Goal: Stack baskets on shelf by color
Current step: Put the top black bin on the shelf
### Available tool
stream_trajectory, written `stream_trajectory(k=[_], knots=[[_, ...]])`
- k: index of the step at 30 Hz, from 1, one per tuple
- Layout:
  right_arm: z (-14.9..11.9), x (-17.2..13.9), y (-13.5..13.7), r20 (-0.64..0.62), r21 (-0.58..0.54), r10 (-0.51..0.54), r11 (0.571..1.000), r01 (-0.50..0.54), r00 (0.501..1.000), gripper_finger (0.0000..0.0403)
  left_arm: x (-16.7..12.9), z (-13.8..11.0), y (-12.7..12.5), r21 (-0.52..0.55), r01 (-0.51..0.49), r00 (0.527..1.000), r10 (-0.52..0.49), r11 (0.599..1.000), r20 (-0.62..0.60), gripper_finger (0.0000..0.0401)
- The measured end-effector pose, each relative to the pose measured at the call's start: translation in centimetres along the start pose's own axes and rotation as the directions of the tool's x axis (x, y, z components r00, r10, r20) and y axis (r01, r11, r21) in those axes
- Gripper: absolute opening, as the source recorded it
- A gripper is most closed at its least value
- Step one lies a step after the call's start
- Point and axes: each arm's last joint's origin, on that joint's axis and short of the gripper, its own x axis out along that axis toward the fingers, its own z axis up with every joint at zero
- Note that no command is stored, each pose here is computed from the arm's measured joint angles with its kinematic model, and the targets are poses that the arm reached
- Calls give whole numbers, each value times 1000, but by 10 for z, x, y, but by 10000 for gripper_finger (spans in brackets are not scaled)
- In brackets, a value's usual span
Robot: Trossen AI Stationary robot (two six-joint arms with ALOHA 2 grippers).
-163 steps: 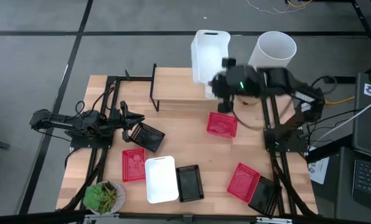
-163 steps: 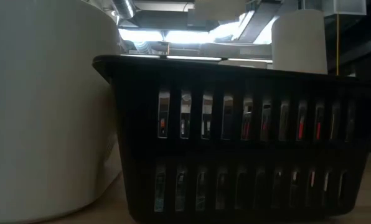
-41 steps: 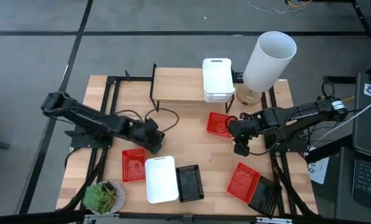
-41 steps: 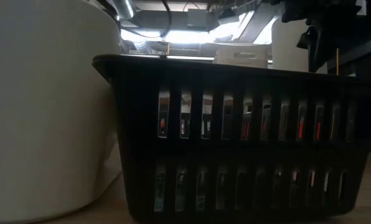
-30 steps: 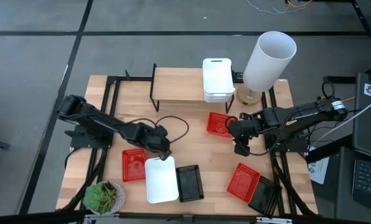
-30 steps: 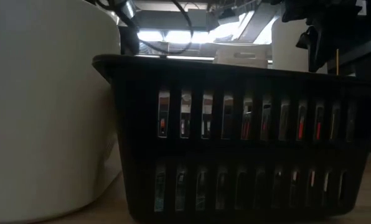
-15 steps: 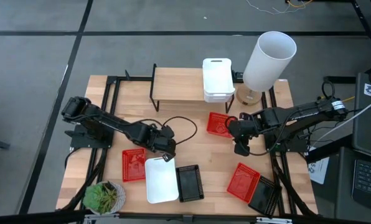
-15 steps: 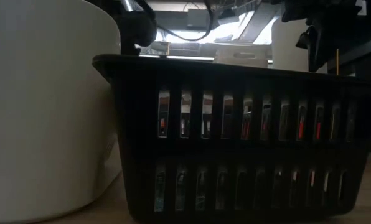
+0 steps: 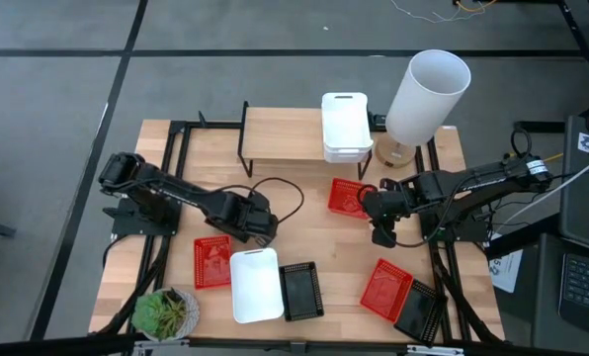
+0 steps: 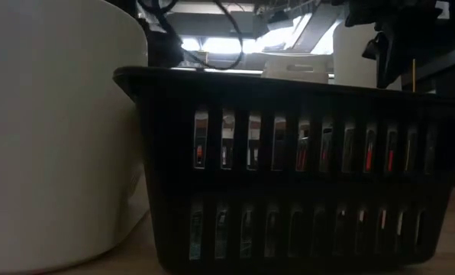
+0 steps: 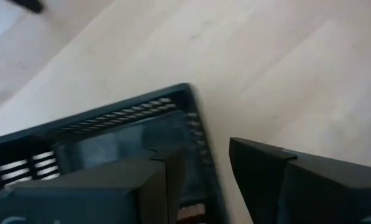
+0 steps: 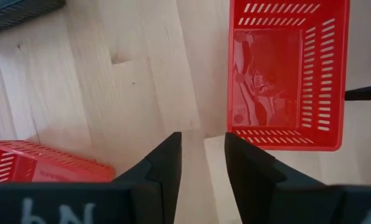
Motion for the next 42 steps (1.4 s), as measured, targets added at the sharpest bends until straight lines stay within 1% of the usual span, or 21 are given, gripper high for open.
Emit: stream_trajectory(k=[2, 7, 9, 14, 20, 22, 23, 26, 27, 30, 32, 34, 36, 38, 39, 41, 42], knots=[[0, 0, 0, 0, -17, 0, 1000, 0, 1000, 121, 0, 0, -1, -4, 8, 1000, -8, 1000, 2, 120], [0, 0, 0, 0, -23, 0, 1000, 0, 1000, 121, 6, -1, -1, -7, -14, 1000, 14, 1000, -5, 121], [0, 0, 0, 0, -24, 0, 1000, 0, 1000, 121, 12, -2, -4, -7, -14, 1000, 14, 1000, -11, 121], [0, 0, 0, 0, -26, -1, 1000, 1, 1000, 121, 29, -8, -7, 16, -59, 996, 59, 998, -62, 122], [0, 0, 0, 1, -39, -3, 999, 3, 1000, 121, 45, -13, -9, 43, -99, 991, 102, 994, -91, 120], [0, 0, 0, 1, -41, -3, 999, 3, 1000, 121, 49, -15, -10, 66, -98, 988, 105, 993, -116, 107], [0, 0, 0, 1, -41, -3, 999, 3, 1000, 121, 50, -15, -10, 82, -96, 987, 106, 992, -121, 93], [0, 0, 0, 1, -41, -3, 999, 3, 1000, 121, 50, -14, -11, 113, -78, 989, 91, 990, -113, 28], [0, 0, 0, 2, -41, -3, 999, 3, 1000, 121, 49, -12, -12, 119, -69, 991, 81, 991, -105, 15], [0, 0, 0, 2, -41, -3, 999, 3, 1000, 121, 35, -4, -16, 147, -17, 997, 28, 989, -71, 4], [0, 0, 0, 2, -41, -3, 999, 3, 1000, 121, 24, 5, -22, 147, 26, 999, -19, 989, -48, 2], [0, 0, 0, 2, -41, -2, 999, 2, 1000, 121, 9, 13, -28, 146, 67, 998, -64, 987, -30, 1], [0, 0, 0, 1, -41, -2, 999, 2, 1000, 121, -10, 22, -37, 177, 121, 992, -124, 977, 5, 1], [0, 0, 0, 1, -41, -2, 999, 2, 1000, 121, -30, 30, -45, 247, 172, 982, -187, 954, 37, 0], [0, 0, 0, 1, -41, -2, 999, 2, 1000, 121, -41, 34, -49, 295, 193, 975, -218, 936, 52, 0], [0, 0, 0, 1, -41, -2, 999, 2, 1000, 121, -67, 44, -55, 386, 232, 952, -290, 893, 97, 0], [0, 0, 0, 1, -41, -2, 999, 2, 1000, 121, -80, 49, -56, 433, 235, 940, -317, 870, 127, 0]])
